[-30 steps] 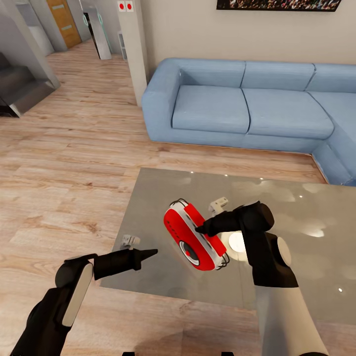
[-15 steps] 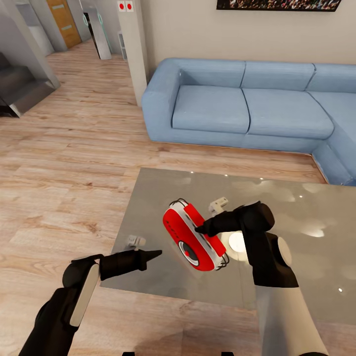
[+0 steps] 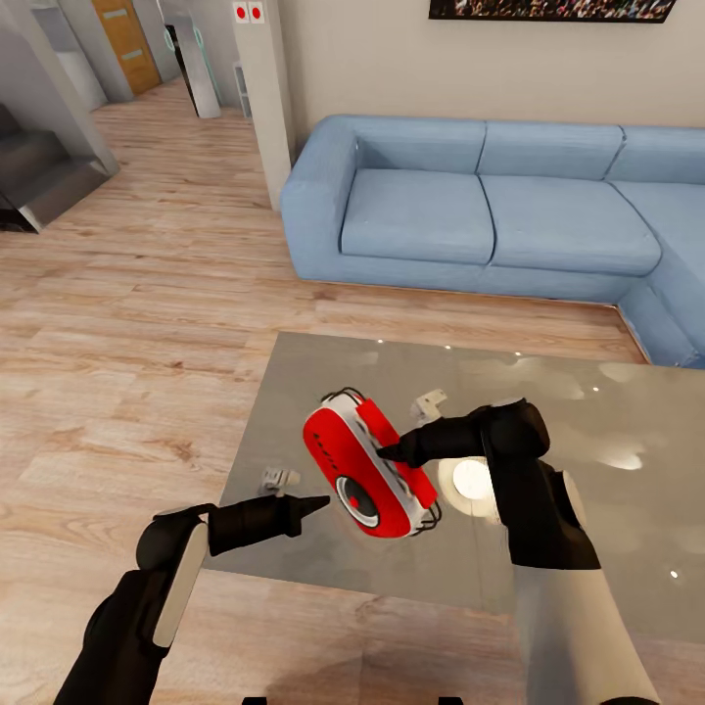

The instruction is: Turn on the radio receiver that's on the table in the living room.

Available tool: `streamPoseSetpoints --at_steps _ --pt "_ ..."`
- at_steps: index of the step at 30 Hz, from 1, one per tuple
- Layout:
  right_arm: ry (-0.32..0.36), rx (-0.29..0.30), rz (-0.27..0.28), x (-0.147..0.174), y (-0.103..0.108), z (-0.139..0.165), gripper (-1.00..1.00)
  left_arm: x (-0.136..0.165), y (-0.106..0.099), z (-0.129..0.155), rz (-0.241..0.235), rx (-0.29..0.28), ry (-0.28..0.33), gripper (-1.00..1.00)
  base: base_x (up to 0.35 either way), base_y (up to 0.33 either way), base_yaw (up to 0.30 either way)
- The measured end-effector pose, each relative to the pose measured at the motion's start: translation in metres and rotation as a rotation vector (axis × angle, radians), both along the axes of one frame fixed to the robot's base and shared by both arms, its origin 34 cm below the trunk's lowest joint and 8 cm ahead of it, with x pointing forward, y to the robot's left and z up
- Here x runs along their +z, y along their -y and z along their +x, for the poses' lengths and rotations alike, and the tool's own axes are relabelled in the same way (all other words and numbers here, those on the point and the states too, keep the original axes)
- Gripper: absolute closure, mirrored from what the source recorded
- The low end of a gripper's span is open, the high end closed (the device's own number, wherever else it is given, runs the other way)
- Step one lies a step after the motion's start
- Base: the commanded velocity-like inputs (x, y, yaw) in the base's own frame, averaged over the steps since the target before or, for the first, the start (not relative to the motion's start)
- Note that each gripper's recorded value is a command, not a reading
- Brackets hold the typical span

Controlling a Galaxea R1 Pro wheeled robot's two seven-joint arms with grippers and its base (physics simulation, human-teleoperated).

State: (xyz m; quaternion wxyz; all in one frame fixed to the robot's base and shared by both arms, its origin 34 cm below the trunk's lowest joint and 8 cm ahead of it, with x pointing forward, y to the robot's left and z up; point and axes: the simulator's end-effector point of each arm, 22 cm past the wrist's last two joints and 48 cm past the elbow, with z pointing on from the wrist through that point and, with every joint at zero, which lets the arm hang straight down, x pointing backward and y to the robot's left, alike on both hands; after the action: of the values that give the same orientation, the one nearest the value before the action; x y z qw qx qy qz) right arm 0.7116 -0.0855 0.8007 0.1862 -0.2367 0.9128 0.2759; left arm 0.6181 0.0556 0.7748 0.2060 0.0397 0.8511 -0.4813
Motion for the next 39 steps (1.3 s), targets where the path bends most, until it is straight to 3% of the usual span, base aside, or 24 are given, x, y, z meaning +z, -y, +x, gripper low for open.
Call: streamPoseSetpoints --at_steps 15,29,39 --pt "0.000 0.002 -0.004 0.000 0.002 0.000 1.00 -0.012 -0.019 -0.002 0.063 -0.011 -0.001 1.00 0.000 0.000 0.000" --pt "0.002 0.003 -0.004 0.000 0.001 0.000 1.00 -0.021 -0.015 -0.005 0.060 -0.005 -0.016 1.00 0.000 0.000 0.000" --pt "0.003 0.015 -0.005 0.000 -0.003 -0.002 1.00 -0.030 -0.007 0.011 0.046 0.004 -0.018 1.00 0.000 0.000 0.000"
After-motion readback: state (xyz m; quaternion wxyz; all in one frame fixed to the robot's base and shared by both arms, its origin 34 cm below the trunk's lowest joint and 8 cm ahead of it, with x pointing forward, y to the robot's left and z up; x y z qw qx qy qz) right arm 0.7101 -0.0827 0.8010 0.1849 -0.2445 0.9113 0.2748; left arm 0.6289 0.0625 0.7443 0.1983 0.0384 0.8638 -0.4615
